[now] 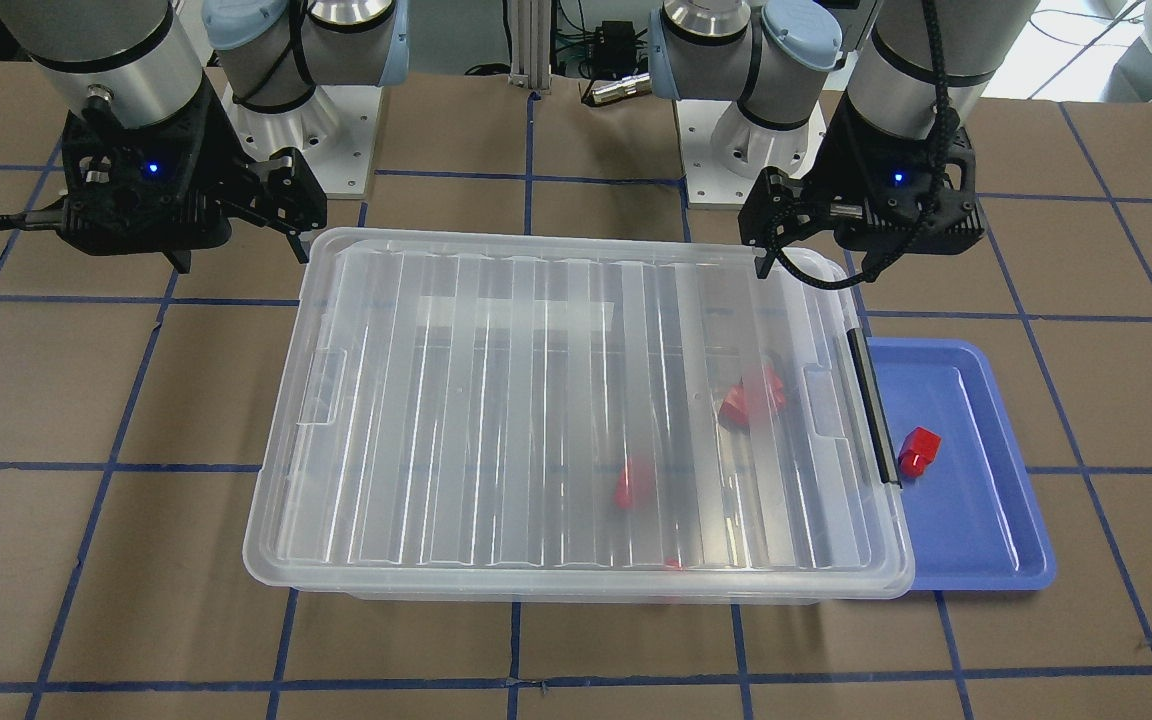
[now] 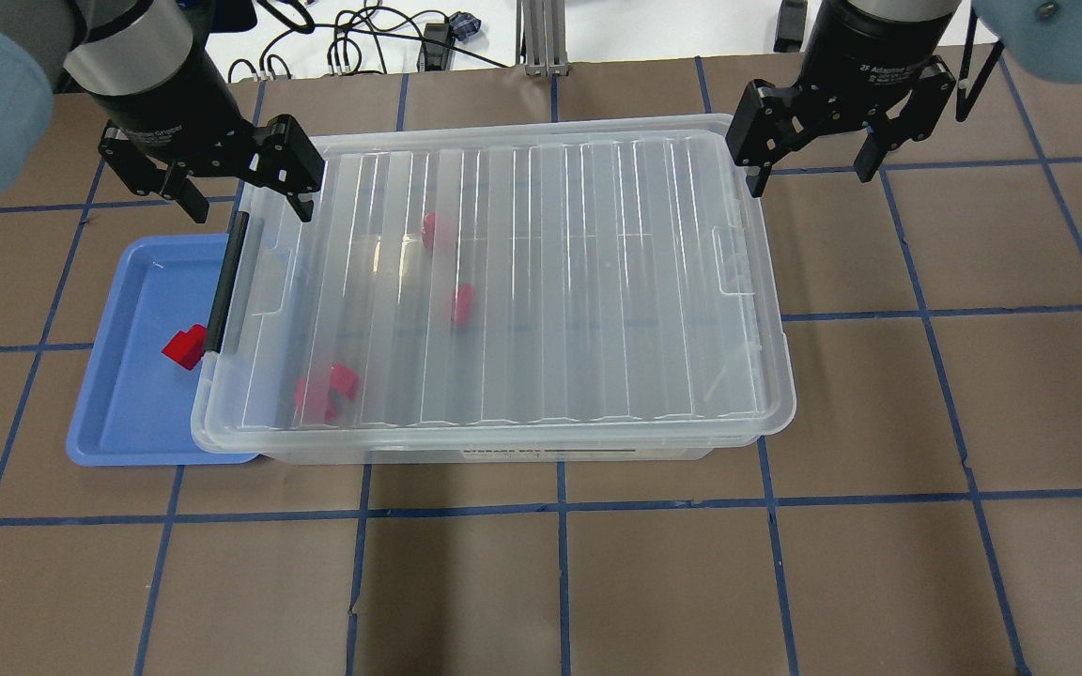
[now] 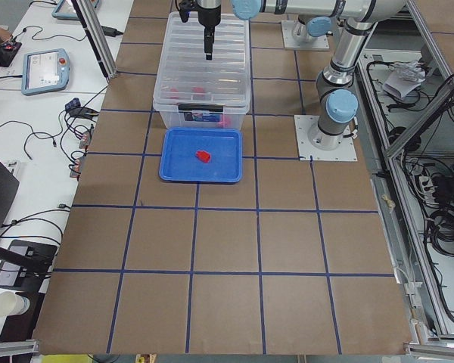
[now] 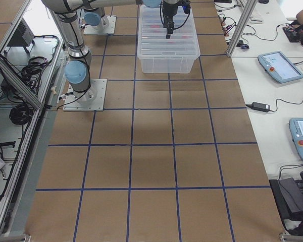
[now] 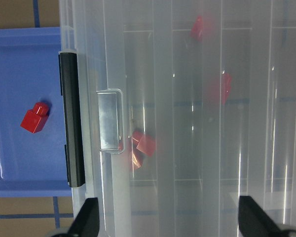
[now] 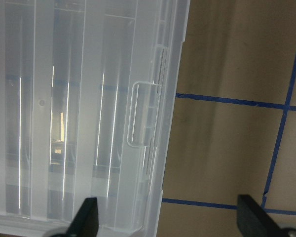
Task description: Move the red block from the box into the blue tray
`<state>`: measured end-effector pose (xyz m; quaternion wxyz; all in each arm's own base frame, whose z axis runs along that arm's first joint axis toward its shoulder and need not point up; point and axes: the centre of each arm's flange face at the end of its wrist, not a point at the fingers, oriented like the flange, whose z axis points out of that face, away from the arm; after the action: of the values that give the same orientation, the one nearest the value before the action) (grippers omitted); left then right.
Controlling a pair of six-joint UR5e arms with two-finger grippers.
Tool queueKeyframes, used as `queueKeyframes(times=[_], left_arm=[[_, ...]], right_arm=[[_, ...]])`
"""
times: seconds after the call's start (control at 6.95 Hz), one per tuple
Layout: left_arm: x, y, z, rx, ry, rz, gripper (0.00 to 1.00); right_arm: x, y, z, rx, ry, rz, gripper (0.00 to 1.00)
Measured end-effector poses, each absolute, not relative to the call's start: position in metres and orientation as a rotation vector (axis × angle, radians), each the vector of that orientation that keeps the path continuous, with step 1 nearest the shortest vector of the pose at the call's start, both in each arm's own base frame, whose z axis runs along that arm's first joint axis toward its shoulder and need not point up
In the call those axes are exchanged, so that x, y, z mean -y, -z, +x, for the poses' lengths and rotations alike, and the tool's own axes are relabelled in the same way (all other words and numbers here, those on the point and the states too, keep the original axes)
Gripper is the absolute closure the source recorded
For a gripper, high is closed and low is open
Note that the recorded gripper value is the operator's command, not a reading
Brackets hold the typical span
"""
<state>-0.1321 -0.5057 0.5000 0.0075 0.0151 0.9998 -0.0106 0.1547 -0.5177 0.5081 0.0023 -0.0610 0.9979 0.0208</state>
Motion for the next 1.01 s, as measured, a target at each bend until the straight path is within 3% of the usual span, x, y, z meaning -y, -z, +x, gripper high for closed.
queueKeyframes(times=[1.01], left_arm=[[0.5057,-0.4951,-0.1368,-3.128,0.017,0.059,0.0]], right_arm=[[0.5189,-0.5072,0.1546,-3.132,-0.049,-0.192,0.0]])
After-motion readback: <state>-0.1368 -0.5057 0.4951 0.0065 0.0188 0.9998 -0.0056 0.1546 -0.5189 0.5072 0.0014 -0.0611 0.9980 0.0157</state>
